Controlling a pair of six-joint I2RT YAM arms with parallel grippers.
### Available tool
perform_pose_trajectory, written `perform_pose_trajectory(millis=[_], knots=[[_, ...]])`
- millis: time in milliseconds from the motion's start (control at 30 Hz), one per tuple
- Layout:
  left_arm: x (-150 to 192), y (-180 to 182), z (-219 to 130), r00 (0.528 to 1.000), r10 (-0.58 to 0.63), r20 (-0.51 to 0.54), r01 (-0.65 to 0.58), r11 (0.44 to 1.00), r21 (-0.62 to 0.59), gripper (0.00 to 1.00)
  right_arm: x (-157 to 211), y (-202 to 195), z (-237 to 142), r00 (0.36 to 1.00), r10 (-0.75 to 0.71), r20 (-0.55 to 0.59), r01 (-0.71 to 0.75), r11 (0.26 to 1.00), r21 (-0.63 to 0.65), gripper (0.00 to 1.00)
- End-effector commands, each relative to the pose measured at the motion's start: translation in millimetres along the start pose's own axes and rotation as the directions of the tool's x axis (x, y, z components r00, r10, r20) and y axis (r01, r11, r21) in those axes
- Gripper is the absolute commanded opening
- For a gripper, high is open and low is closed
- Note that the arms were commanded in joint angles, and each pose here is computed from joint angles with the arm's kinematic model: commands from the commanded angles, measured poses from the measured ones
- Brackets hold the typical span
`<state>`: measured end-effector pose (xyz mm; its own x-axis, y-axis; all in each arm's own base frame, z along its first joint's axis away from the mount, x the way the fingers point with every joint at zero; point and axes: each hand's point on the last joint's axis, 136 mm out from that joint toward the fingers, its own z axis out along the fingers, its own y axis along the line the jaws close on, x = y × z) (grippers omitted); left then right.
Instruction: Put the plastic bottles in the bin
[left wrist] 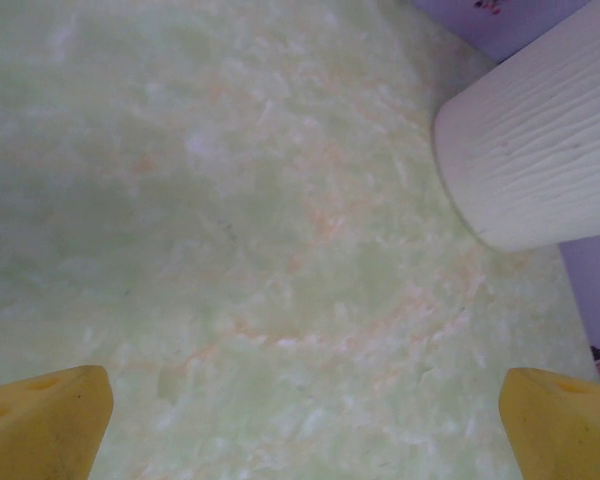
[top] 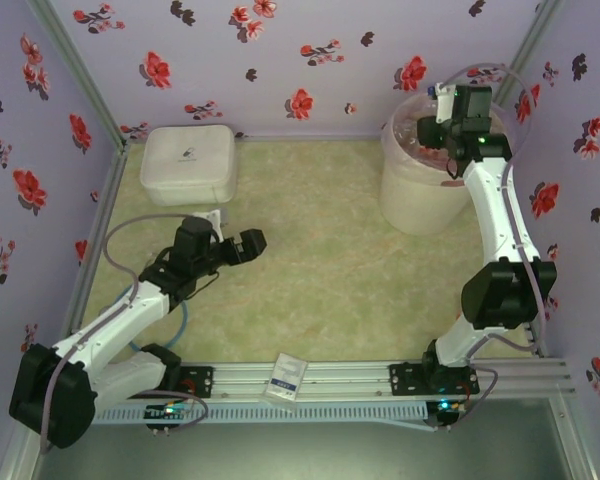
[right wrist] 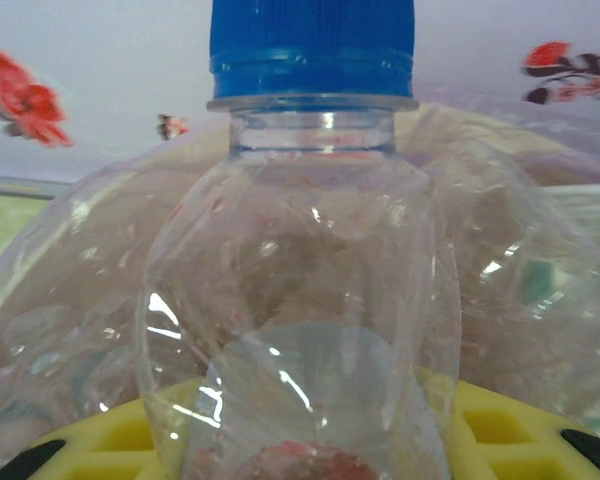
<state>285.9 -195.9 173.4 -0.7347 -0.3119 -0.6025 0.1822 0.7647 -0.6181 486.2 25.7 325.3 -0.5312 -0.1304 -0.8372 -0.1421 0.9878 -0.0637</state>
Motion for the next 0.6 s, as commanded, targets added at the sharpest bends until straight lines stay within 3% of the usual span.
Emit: perform_pose_trajectory(millis=[0,133,567], knots=[[-33.5,-30.1,-4.1,0.998,0.018,0.065,-0.022,0.997,0.072,1.0,53.6,51.3,11.9,0.979,0.065,-0.192,-0.111,0.964,-0.242,0.19],[-47.3,-40.6,-5.0,0.995,0.038,0.087,-0.045,0.996,0.078,1.0,55.3,84.6,7.5,0.973,0.115,-0.201,-0.188,0.897,-0.4,0.16],[-67.3,-8.4,-34.4,0.986,0.07,0.15,-0.057,0.995,-0.086,1.0,64.2,201.7,-23.0,0.985,-0.027,-0.168,-0.072,0.829,-0.554,0.16]])
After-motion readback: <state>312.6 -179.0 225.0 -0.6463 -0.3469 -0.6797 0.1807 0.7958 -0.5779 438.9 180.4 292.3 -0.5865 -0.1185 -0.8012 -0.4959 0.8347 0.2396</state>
